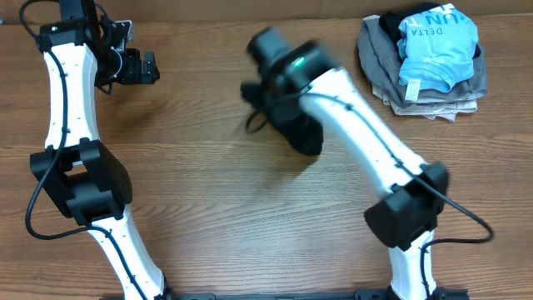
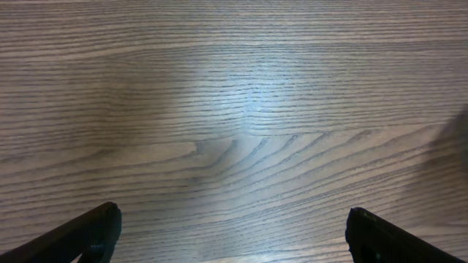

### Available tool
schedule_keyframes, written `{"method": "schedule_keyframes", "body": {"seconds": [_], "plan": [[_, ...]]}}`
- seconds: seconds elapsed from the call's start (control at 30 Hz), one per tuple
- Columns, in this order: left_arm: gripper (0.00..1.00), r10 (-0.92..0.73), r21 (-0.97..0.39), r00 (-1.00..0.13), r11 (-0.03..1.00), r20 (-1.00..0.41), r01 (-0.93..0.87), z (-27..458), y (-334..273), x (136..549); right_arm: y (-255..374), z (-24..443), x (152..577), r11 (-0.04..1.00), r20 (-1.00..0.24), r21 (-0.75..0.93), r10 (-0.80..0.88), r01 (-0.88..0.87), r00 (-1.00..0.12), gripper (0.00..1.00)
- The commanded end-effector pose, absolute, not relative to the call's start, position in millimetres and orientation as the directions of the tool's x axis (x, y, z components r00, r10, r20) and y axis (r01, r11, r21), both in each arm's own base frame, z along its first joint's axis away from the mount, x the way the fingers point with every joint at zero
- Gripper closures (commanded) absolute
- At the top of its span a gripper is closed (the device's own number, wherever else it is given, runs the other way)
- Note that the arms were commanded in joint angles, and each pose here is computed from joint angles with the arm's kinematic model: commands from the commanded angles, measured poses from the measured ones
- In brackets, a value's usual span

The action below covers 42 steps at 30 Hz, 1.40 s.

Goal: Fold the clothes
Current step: 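Place the black shirt onto the folded clothes stack with the right gripper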

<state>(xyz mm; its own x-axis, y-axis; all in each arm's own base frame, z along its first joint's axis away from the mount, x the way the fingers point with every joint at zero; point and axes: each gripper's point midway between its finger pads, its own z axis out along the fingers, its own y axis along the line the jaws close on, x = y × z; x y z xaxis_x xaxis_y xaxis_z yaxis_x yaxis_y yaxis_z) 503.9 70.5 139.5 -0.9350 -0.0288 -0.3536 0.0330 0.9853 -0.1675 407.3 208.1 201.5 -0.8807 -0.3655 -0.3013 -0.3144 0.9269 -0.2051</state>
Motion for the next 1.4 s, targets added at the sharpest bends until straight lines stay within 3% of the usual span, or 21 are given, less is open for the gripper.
{"method": "schedule_keyframes", "body": {"seconds": [0.0,0.17,0.3,0.47,0.77,1.03,1.2,1.23,1.27,1.37], "plan": [[0.00,-0.033,-0.178,-0.932,0.983,-0.361,0.034,140.0,68.8,506.1,153.8,286.5,431.8,0.954,-0.497,-0.251,-0.273,-0.165,-0.823,0.96],[0.00,-0.035,-0.176,-0.927,0.984,-0.374,0.034,141.2,69.4,509.4,79.5,347.3,455.7,0.960,-0.629,-0.279,-0.193,-0.012,-0.753,0.96],[0.00,-0.035,-0.175,-0.925,0.984,-0.379,0.034,141.6,69.7,510.5,-7.1,399.4,467.6,0.909,-0.758,-0.316,-0.071,0.270,-0.649,0.96],[0.00,-0.042,-0.175,-0.922,0.984,-0.385,0.029,142.3,70.2,512.3,-72.7,416.7,485.1,0.873,-0.809,-0.315,-0.043,0.371,-0.586,0.96],[0.00,-0.057,-0.175,-0.910,0.984,-0.411,0.017,145.1,71.7,519.3,-126.1,371.2,521.1,0.864,-0.777,-0.331,-0.022,0.379,-0.629,0.96],[0.00,-0.056,-0.173,-0.907,0.985,-0.418,0.019,145.9,72.2,521.1,-110.3,283.6,559.4,0.910,-0.682,-0.318,-0.025,0.265,-0.731,0.96],[0.00,-0.056,-0.172,-0.906,0.985,-0.419,0.019,145.9,72.3,521.3,-66.9,232.2,565.1,0.958,-0.585,-0.261,-0.055,0.123,-0.809,0.95],[0.00,-0.056,-0.172,-0.906,0.985,-0.420,0.019,146.1,72.4,521.6,-57.2,228.4,564.9,0.965,-0.577,-0.244,-0.062,0.099,-0.814,0.84],[0.00,-0.056,-0.172,-0.905,0.985,-0.421,0.019,146.2,72.4,521.8,-47.0,224.7,564.6,0.971,-0.568,-0.226,-0.071,0.073,-0.820,0.61],[0.00,-0.056,-0.172,-0.905,0.985,-0.422,0.019,146.2,72.4,522.0,-24.6,222.1,563.8,0.981,-0.562,-0.193,-0.091,0.024,-0.822,0.33]]}}
